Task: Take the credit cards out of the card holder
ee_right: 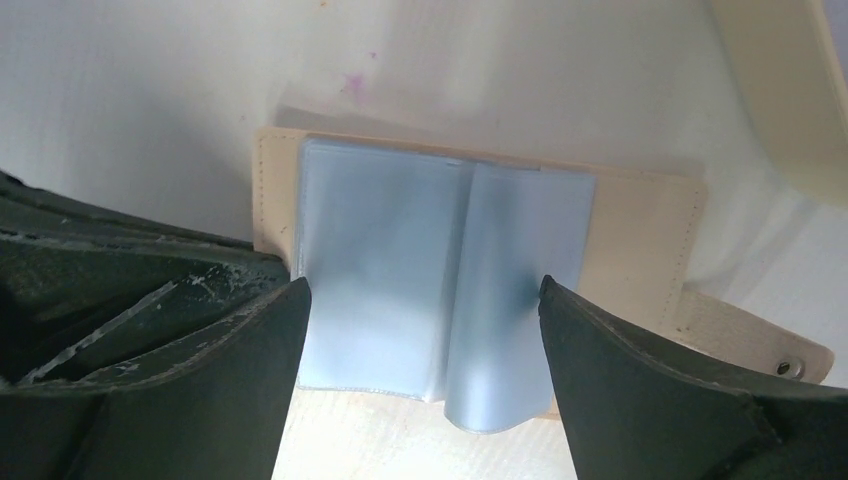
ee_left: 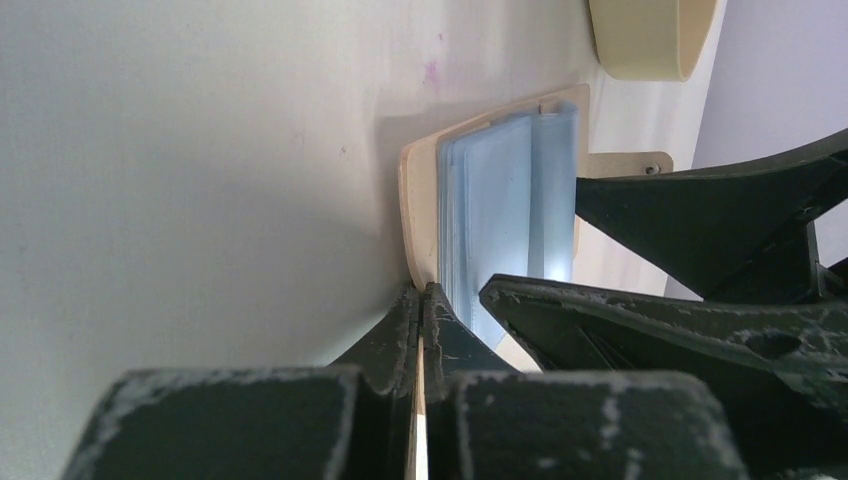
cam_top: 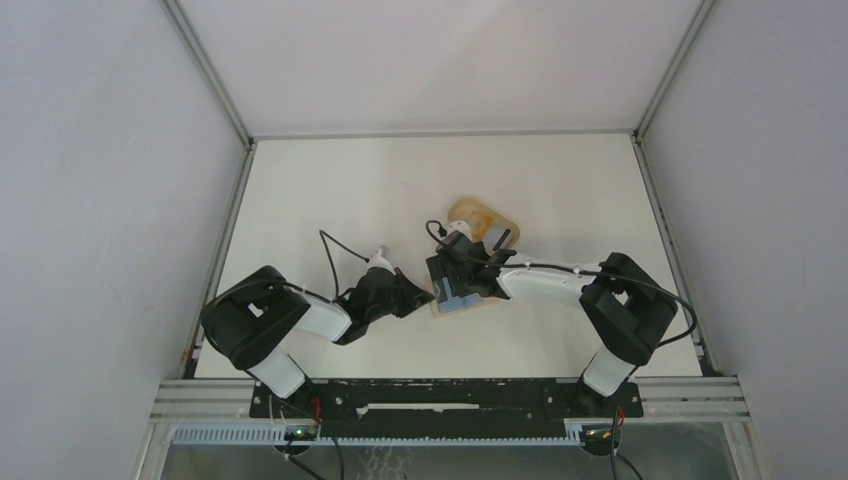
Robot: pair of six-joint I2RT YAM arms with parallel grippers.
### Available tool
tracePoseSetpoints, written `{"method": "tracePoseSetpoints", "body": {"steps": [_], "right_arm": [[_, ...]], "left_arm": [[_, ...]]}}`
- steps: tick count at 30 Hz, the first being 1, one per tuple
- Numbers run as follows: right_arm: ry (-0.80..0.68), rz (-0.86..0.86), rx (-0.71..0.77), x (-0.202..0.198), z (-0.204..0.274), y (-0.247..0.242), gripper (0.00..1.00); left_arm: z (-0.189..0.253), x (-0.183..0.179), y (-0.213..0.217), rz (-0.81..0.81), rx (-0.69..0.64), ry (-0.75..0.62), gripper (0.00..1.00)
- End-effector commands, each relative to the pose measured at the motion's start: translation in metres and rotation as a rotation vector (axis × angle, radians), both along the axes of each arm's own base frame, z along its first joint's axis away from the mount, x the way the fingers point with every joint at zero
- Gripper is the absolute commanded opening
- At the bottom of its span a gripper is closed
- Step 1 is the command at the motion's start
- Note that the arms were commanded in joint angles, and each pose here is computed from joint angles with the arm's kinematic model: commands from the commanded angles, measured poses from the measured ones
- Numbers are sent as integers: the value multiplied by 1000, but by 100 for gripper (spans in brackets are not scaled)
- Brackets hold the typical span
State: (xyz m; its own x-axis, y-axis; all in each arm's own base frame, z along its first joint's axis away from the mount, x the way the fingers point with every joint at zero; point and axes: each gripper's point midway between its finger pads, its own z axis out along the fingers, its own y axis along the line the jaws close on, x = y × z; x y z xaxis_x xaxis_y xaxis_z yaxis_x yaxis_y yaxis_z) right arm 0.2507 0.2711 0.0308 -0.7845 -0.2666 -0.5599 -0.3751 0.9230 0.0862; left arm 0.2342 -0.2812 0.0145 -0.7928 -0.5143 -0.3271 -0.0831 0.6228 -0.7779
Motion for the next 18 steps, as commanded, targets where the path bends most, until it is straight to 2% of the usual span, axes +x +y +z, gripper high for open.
{"method": "tracePoseSetpoints", "body": {"steps": [1, 11, 18], "right_arm": [[-35, -2, -31, 11, 7, 8, 93], [-37, 30, -28, 12, 7, 28, 99], [-60, 30, -137, 13, 0, 15, 99]], "left_arm": [[-41, -24, 27, -8, 148, 100, 0], [-41, -24, 27, -9, 149, 101, 0], [-42, -25, 29, -2, 151, 101, 0]]}}
